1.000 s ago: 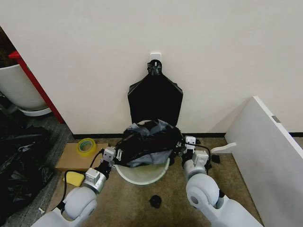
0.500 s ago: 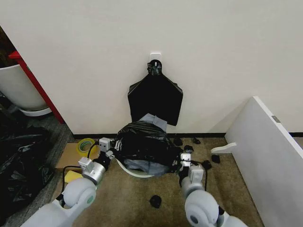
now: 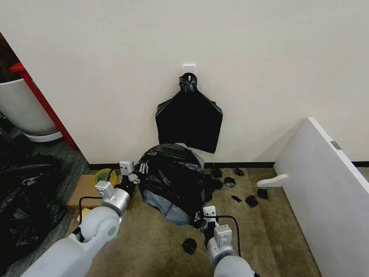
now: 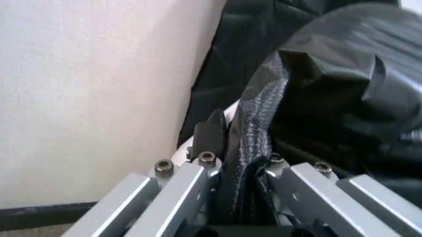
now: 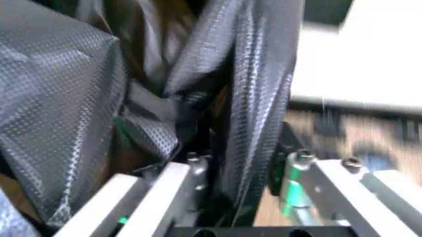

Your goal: Place the garbage bag over the trash bin.

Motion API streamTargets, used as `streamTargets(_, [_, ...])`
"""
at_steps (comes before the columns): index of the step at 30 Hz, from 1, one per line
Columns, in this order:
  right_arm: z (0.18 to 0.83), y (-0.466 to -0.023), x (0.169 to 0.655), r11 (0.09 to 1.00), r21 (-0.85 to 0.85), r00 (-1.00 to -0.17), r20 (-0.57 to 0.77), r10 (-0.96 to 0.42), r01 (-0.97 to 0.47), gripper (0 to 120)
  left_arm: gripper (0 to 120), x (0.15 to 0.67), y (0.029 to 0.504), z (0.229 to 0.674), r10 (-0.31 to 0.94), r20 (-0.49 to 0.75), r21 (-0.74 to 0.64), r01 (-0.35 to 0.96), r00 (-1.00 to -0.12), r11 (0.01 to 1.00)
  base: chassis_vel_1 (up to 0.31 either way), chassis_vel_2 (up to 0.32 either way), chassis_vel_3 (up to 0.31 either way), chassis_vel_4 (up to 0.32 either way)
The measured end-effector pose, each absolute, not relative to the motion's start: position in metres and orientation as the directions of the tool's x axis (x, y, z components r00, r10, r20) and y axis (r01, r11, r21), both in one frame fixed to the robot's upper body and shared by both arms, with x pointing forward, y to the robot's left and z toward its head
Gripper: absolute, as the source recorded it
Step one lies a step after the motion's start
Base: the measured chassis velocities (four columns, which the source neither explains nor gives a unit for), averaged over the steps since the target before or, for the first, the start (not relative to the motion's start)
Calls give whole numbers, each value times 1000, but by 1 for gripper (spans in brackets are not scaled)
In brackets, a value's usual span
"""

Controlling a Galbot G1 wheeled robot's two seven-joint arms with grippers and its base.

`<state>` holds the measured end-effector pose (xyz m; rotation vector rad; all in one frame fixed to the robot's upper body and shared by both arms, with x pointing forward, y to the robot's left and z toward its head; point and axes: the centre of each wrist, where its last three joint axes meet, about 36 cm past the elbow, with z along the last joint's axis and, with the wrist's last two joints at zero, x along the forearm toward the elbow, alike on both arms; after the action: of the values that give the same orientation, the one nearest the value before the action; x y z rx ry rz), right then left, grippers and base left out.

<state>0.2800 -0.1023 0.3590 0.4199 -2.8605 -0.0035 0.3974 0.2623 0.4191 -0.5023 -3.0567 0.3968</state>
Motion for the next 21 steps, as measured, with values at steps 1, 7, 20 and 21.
streamTargets(1, [352, -107, 283, 954, 17, -937, 187, -296, -298, 24, 2, 398, 263, 419, 315, -22, -250, 310, -949, 917, 0, 0, 0, 0])
streamTargets(7, [305, -170, 323, 889, -138, -880, -144, -453, -436, 46, 2, 397, 265, 414, 309, -11, -235, 303, -951, 924, 0, 0, 0, 0])
streamTargets(20, [323, -177, 312, 905, 22, -851, -350, -391, -424, 89, 1, 402, 260, 409, 291, 22, -231, 278, -957, 932, 0, 0, 0, 0])
streamTargets(21, [328, -172, 308, 900, 33, -845, -361, -394, -434, 96, 1, 403, 261, 409, 285, 27, -229, 271, -958, 935, 0, 0, 0, 0])
